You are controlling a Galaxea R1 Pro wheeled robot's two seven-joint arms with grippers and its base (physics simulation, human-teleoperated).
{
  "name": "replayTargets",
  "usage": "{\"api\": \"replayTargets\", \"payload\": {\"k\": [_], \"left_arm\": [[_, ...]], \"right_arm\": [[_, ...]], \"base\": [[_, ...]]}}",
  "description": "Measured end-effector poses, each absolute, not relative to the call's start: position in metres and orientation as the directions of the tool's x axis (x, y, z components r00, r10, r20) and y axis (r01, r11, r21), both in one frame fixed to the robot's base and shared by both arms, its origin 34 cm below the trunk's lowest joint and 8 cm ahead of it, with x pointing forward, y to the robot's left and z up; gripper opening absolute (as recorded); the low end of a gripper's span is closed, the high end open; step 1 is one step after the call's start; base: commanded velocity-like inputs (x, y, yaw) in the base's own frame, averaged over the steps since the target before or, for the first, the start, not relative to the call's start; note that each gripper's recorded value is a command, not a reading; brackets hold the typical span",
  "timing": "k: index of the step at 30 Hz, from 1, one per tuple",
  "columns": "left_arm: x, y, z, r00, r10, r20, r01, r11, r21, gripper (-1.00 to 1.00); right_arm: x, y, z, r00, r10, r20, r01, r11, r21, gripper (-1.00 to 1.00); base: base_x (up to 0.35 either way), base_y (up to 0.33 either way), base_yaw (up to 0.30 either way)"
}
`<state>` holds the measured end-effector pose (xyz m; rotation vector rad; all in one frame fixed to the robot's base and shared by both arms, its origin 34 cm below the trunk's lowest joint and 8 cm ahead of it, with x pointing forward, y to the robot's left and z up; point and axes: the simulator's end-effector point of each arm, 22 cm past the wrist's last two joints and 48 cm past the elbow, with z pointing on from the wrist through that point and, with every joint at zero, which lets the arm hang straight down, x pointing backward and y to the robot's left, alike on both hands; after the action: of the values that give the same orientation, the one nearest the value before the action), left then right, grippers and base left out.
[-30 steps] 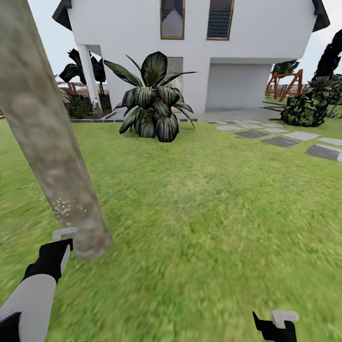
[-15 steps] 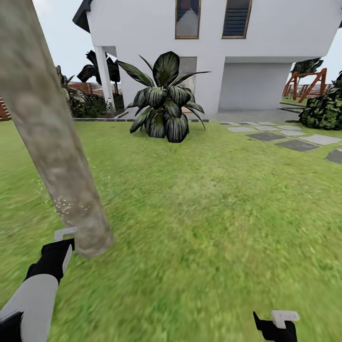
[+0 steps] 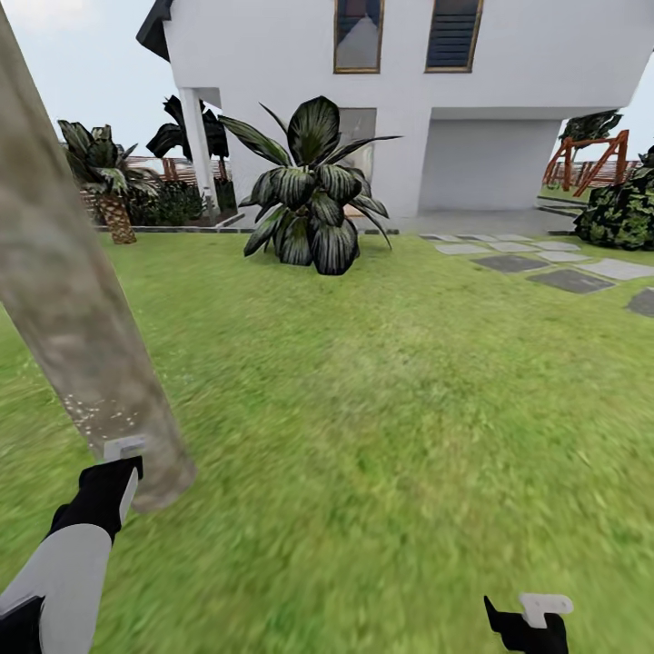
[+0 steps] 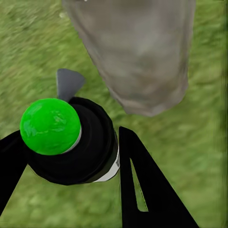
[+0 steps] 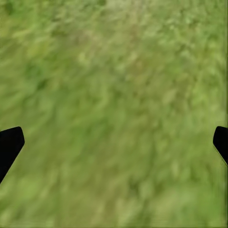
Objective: In the garden, pick up the pesticide atomizer on the floor and spray pesticide onto both trees until each tree trunk is fully covered.
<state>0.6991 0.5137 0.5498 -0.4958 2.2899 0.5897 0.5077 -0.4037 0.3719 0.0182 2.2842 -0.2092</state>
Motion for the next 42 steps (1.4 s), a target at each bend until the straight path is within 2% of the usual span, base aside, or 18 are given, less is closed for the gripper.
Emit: {"api": "replayTargets", "payload": {"k": [10,19,25,42], "left_arm": [[0.705,0.516,0.557,-0.662,-0.179,-0.728,-0.502,0.827,0.254,-1.0],[0.755,0.52,0.617,-0.589,-0.169,-0.79,-0.489,0.853,0.182,-1.0],[0.762,0.515,0.622,-0.583,-0.163,-0.796,-0.468,0.868,0.165,-1.0],[0.766,0.53,0.65,-0.535,-0.146,-0.832,-0.5,0.849,0.173,-1.0]], "right_arm": [[0.507,-0.405,0.372,-0.662,-0.052,-0.748,0.086,0.986,-0.145,1.0],[0.507,-0.406,0.372,-0.662,-0.052,-0.748,0.087,0.985,-0.146,1.0],[0.507,-0.408,0.372,-0.661,-0.054,-0.748,0.087,0.985,-0.148,1.0],[0.507,-0.408,0.373,-0.661,-0.054,-0.748,0.087,0.985,-0.149,1.0]], "base": [[0.036,-0.054,0.269],[0.0,0.0,0.021],[0.001,-0.001,0.0],[0.029,-0.251,0.016]]}}
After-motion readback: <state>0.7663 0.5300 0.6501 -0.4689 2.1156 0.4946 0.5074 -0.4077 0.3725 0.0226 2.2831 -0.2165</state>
